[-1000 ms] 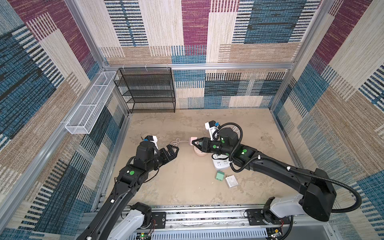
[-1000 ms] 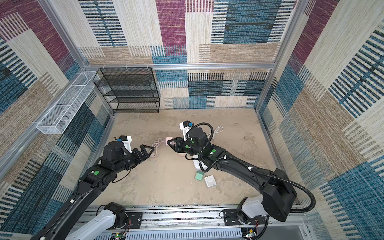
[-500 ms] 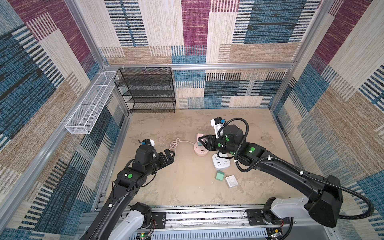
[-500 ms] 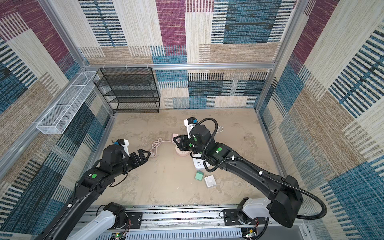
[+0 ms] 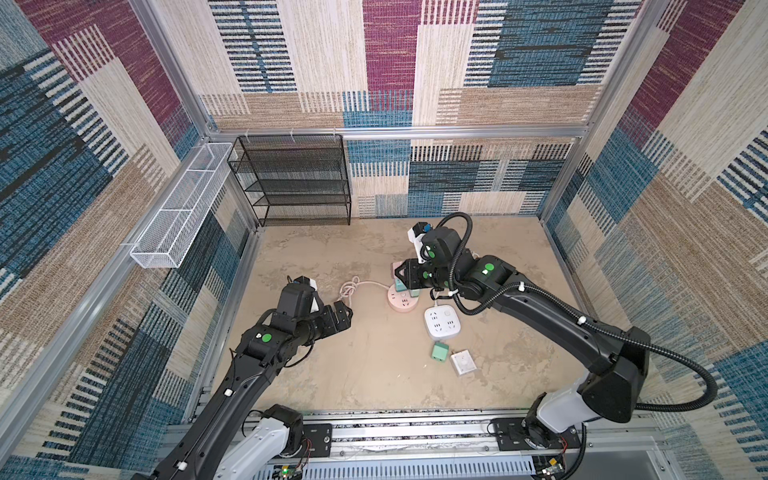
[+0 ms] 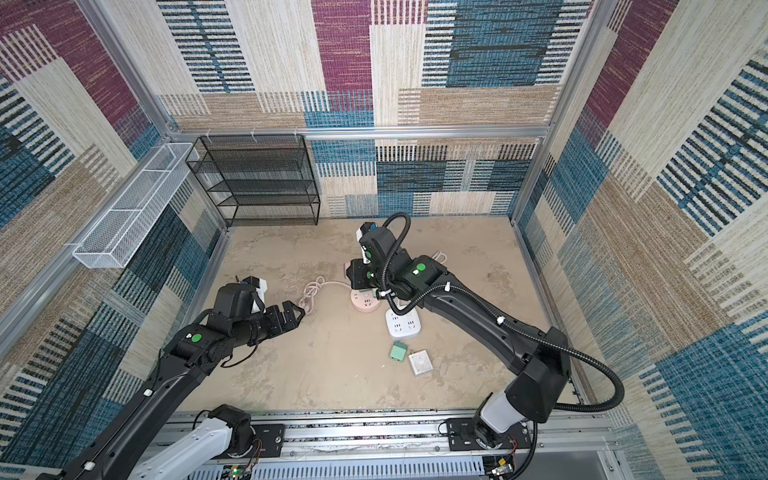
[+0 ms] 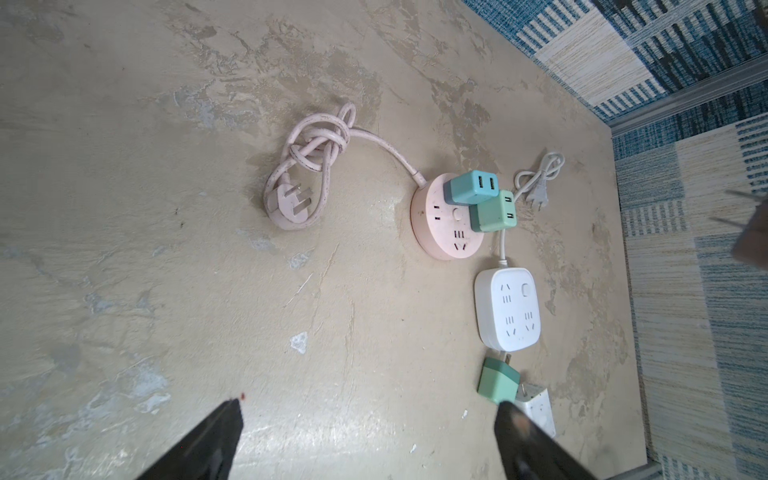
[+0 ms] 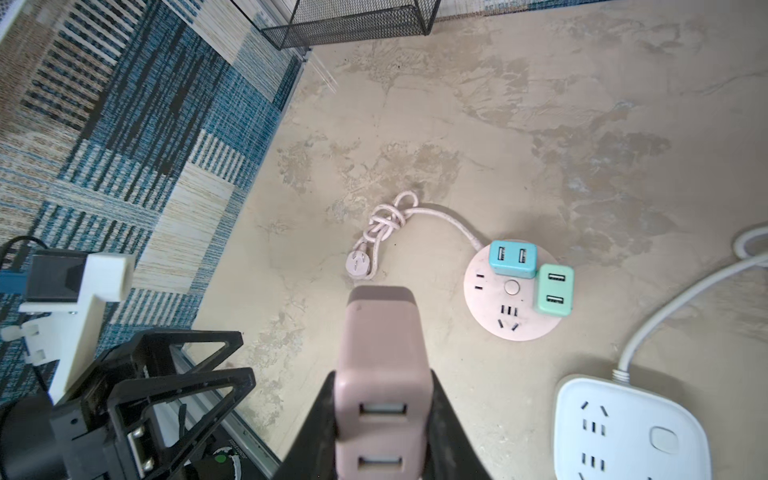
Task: Insert the plug
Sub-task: 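Raise the pink adapter and swing the right arm over the pink strip, then lower the pink adapter toward the free socket beside the teal adapter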
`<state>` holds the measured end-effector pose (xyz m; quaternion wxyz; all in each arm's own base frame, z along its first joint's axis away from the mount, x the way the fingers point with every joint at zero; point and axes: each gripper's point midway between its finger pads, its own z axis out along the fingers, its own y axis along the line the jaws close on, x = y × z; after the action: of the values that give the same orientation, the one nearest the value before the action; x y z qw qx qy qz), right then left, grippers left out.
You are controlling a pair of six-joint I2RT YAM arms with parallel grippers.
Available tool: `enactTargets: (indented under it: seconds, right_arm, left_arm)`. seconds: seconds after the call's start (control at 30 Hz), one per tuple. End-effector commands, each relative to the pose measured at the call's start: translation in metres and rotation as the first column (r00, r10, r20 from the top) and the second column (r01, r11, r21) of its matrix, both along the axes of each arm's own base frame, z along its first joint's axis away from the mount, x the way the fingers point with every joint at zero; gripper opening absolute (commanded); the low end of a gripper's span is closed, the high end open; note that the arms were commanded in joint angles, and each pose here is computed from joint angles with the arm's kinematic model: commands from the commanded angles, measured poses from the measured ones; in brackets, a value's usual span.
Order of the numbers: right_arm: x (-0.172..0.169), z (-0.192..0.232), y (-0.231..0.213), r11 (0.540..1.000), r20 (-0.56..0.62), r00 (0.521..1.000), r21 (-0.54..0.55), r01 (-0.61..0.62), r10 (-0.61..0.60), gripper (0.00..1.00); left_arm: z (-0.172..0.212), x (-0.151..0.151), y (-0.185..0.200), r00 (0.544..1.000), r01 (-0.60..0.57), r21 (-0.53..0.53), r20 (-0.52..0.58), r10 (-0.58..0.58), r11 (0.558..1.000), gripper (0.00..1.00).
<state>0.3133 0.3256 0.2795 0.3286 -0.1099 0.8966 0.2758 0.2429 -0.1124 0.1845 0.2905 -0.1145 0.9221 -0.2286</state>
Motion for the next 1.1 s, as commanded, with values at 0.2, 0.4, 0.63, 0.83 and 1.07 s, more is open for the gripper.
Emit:
enactTargets:
  seconds: [0.2, 0.4, 0.63, 0.83, 1.07]
  right_arm:
    - [0.011, -0.019, 0.003, 0.983, -0.094, 0.996, -0.183, -0.021, 0.004, 0.0]
    - [0.023, -0.027, 0.01, 0.961, -0.128, 0.992, -0.273, -0.041, 0.006, 0.0]
    - [0.041, -0.038, 0.017, 0.943, -0.132, 0.991, -0.332, -0.04, -0.005, 0.0]
    - [0.05, -0.068, 0.023, 0.913, -0.22, 0.975, -0.395, -0.098, 0.01, 0.0]
    - [0.055, -0.092, 0.025, 0.899, -0.263, 0.965, -0.421, -0.121, 0.006, 0.0]
  left_arm:
    - [-0.006, -0.002, -0.003, 0.999, 0.038, 0.003, 0.013, -0.038, 0.999, 0.98]
    - [-0.006, -0.003, -0.006, 0.998, 0.052, -0.01, 0.02, -0.052, 0.999, 0.98]
    - [-0.005, -0.005, -0.008, 0.997, 0.065, -0.03, 0.035, -0.063, 0.997, 0.97]
    - [-0.008, -0.006, -0.015, 0.996, 0.092, -0.054, 0.024, -0.091, 0.994, 0.96]
    - [-0.009, -0.008, -0.016, 0.995, 0.099, -0.064, 0.025, -0.098, 0.993, 0.95]
